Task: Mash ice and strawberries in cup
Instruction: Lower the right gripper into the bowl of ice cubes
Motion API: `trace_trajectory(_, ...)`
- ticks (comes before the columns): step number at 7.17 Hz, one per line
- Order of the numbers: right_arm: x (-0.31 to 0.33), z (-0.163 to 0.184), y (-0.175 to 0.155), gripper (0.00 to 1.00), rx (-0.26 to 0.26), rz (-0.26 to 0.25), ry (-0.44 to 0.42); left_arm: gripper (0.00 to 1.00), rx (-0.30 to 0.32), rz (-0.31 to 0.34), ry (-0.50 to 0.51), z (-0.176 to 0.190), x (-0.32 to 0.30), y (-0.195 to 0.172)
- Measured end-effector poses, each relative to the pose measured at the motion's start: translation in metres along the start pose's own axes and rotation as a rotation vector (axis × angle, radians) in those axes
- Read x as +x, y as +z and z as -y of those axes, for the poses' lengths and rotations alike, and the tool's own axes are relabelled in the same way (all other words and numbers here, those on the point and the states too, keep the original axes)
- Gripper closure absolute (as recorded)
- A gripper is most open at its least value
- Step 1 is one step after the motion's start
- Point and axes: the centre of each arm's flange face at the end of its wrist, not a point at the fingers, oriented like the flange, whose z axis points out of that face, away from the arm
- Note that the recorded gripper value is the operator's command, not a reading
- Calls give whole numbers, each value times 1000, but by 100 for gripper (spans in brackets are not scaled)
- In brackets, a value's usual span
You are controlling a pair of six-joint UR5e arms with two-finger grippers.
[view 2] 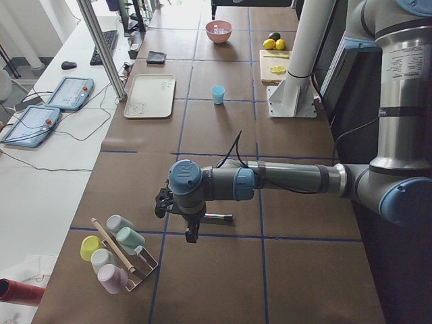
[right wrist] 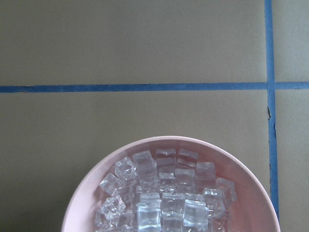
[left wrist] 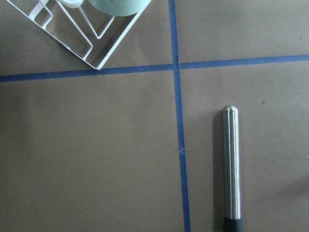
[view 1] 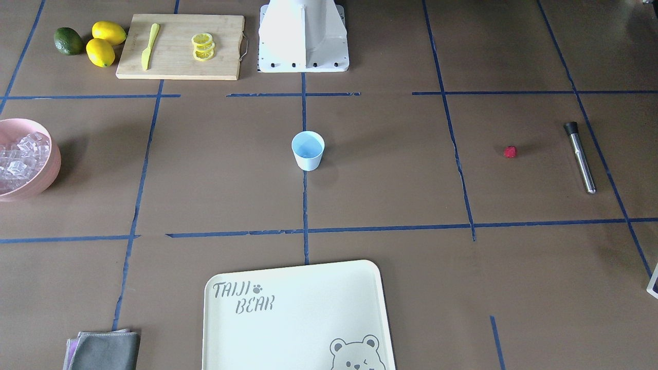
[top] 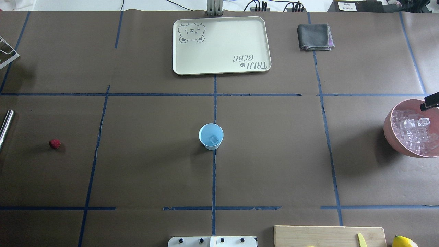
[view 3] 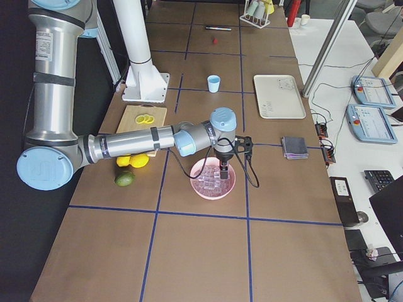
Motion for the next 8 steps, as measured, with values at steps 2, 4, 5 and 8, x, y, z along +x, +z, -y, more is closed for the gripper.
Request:
trace_trajectory(2, 7, -8, 12, 23, -13, -38, 8, 0, 1, 0, 1, 0, 0, 0)
trace_trajectory(4, 4, -8, 31, 27, -35, -66, -8, 0, 1, 0, 1, 0, 0, -1)
trace_trajectory(5, 0, -7, 38, 31, -42, -76, -21, 0, 1, 0, 0, 0, 0, 0)
trace_trajectory(8, 1, -8, 47, 35, -56, -85, -40, 0, 1, 1, 0, 0, 0, 0)
